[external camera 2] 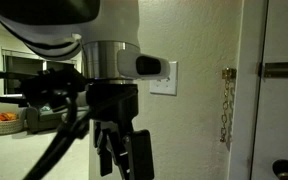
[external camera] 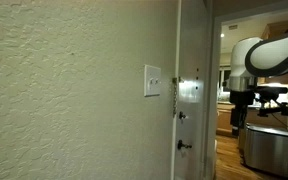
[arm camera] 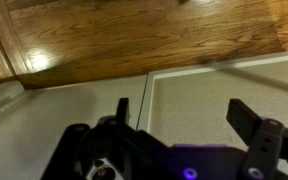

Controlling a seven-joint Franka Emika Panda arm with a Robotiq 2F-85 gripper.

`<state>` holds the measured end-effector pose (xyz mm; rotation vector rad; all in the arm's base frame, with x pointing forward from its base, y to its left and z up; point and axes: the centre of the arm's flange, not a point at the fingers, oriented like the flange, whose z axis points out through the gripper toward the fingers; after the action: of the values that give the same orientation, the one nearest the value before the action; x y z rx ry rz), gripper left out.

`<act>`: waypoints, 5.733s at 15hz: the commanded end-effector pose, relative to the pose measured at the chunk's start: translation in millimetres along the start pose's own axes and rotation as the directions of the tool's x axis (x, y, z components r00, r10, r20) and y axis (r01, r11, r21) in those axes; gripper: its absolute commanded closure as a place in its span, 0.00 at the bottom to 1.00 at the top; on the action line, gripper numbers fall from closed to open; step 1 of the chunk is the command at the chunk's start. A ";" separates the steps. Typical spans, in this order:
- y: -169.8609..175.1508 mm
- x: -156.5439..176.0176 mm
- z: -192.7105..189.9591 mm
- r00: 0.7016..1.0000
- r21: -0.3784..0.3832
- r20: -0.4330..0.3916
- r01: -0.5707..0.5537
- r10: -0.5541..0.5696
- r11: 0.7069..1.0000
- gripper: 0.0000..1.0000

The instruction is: Turn off the light switch on the left

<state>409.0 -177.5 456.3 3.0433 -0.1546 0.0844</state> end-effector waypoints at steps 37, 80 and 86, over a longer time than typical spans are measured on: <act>-124.7 50.3 -74.6 0.977 0.098 -0.166 0.154 -0.137 0.983 0.00; -172.0 177.9 -206.3 0.814 0.107 -0.581 0.045 0.025 0.993 0.94; -172.1 183.7 -191.8 0.829 0.092 -0.559 0.050 0.010 0.995 0.93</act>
<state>596.5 -5.8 646.5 2.9759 -0.0463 1.0009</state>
